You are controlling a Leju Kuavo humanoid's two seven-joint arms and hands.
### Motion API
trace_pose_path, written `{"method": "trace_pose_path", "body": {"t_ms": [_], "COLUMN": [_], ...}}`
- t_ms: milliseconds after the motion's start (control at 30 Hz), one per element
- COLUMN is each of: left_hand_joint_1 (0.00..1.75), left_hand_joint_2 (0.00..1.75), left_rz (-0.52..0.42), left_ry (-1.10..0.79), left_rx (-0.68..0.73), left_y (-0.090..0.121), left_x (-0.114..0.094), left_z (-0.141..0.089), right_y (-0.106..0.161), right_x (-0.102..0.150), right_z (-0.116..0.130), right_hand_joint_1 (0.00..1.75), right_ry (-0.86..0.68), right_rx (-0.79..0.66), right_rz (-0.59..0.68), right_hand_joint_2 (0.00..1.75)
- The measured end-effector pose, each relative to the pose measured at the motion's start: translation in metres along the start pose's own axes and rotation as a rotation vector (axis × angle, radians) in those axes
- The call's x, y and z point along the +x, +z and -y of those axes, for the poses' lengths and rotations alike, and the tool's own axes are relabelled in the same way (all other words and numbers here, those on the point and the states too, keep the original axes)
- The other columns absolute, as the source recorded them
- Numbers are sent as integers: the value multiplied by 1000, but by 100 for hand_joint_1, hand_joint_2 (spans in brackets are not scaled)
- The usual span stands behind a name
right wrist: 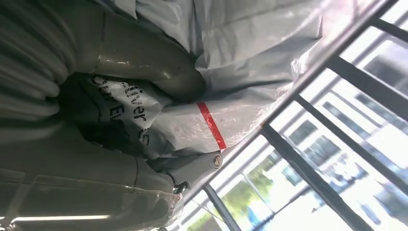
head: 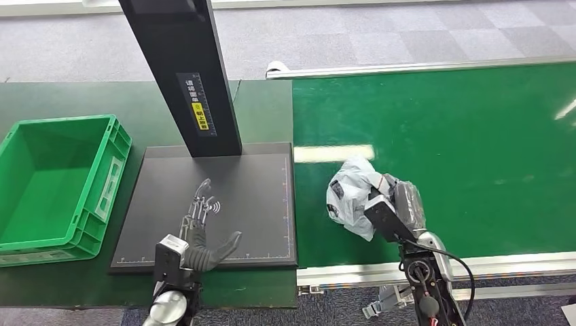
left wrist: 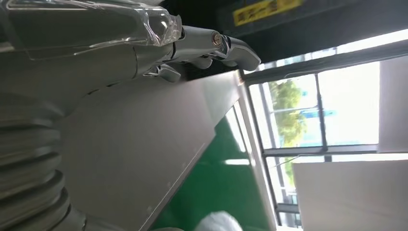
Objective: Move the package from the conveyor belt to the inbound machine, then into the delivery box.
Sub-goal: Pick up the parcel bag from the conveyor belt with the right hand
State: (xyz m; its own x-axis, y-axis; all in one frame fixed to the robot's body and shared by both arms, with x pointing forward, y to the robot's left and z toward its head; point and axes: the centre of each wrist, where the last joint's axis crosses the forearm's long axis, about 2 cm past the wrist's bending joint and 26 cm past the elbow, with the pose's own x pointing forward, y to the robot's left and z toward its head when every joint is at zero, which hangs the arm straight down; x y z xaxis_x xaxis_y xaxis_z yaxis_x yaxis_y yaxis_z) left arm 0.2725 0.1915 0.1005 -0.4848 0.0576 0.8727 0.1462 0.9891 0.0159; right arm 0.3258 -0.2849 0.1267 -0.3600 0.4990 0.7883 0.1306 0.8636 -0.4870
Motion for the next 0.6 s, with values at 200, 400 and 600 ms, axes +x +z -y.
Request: {"method": "trace_pose_path", "body": {"t_ms": [200, 400, 600], "left_hand_joint_1": [0, 0, 0], "left_hand_joint_2": [175, 175, 175], "left_rz": [125, 151, 199], "left_ry": [-130, -147, -215], "left_rx": [46, 62, 74], "left_y": [-18, -21, -32], "left_x": [20, 26, 32], "left_z": [-31, -39, -51], "right_y": [-13, -15, -25], "right_x": [30, 38, 49], "right_z": [14, 17, 16], "right_hand_joint_1": [175, 175, 175], "right_ry": [24, 29, 17], "right_rx": [-27, -29, 18], "right_rz": [170, 210, 243], "right_hand_joint_2": [175, 175, 175]}}
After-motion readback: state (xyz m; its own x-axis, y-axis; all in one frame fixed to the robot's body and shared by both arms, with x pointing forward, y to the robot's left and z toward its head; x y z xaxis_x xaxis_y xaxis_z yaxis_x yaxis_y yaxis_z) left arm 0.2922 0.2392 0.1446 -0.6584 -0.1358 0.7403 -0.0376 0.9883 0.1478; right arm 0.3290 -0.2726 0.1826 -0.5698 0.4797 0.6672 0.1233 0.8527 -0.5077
